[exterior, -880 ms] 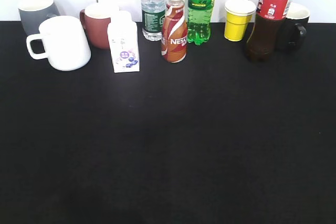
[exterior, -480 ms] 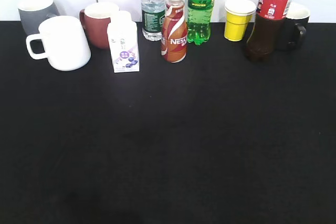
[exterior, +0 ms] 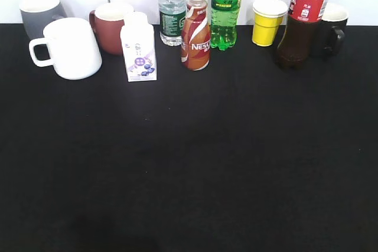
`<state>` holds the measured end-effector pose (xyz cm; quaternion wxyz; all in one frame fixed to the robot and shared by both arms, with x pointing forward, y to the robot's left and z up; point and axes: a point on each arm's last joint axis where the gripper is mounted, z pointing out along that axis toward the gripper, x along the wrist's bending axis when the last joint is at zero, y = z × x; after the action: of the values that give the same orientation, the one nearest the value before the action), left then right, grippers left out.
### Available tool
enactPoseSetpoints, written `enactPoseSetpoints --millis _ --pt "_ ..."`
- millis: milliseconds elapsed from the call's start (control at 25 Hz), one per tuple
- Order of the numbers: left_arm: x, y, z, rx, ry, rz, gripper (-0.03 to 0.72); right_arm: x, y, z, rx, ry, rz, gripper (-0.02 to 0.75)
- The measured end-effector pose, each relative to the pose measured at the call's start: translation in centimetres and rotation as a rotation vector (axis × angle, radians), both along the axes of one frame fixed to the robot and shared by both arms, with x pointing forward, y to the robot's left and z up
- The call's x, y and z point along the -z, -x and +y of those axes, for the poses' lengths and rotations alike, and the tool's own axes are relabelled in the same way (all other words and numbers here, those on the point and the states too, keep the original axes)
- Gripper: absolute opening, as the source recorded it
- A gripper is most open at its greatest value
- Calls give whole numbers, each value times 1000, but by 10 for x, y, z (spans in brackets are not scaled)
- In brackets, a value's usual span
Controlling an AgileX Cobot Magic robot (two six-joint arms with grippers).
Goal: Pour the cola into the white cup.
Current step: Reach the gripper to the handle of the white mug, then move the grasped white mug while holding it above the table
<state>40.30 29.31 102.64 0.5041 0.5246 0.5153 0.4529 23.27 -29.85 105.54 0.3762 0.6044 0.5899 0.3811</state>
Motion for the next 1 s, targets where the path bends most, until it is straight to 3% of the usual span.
enactPoseSetpoints --millis 200,520,720,800,840,1000 --pt "78 -78 -6 31 12 119 448 0 0 0 0 0 0 573" --pt "124 -181 -11 46 5 152 430 0 0 0 0 0 0 573" --pt "133 -227 -11 35 2 159 331 0 0 0 0 0 0 573" --pt "133 -236 -13 52 -8 139 126 0 0 0 0 0 0 573" --pt "131 -237 -13 55 -12 131 78 0 0 0 0 0 0 573" --pt "130 -230 -14 77 -25 123 76 0 0 0 0 0 0 573"
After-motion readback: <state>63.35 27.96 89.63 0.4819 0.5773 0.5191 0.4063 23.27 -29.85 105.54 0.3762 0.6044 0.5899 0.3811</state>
